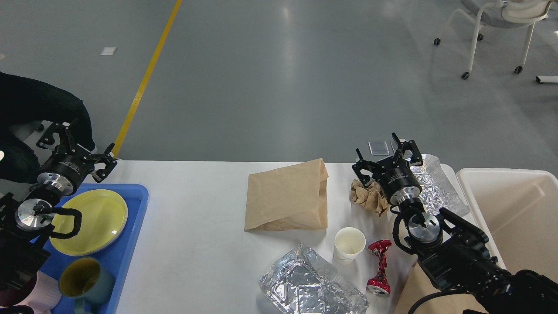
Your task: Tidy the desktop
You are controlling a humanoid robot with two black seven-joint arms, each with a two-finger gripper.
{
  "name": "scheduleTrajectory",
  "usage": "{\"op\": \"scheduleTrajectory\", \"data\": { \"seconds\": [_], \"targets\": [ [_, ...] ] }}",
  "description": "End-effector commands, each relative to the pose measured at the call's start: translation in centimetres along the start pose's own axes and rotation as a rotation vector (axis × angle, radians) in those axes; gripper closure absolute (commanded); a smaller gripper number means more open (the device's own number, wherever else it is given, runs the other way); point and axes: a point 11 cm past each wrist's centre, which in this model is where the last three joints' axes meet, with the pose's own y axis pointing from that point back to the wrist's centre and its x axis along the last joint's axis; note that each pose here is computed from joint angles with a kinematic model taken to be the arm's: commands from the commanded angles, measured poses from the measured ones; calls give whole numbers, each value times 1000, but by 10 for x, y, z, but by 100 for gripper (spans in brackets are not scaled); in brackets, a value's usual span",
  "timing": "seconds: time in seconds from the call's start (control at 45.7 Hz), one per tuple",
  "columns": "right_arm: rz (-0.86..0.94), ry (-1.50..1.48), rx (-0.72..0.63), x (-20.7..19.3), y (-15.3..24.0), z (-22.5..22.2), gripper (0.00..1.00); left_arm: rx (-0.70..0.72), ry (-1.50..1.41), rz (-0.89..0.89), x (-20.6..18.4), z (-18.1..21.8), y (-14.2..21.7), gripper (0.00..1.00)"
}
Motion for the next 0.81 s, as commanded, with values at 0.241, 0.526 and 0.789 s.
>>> {"op": "scheduleTrajectory", "data": {
  "seconds": [0.241, 0.526, 0.789],
  "targets": [
    [1, 0, 0, 0, 0, 0, 0, -69, 17, -16, -6, -3, -2, 3],
    [-1, 0, 0, 0, 0, 0, 0, -196, 70, -8, 0, -23, 7, 3],
    [1, 0, 0, 0, 0, 0, 0, -200, 72, -6, 1, -23, 7, 3]
  ]
}}
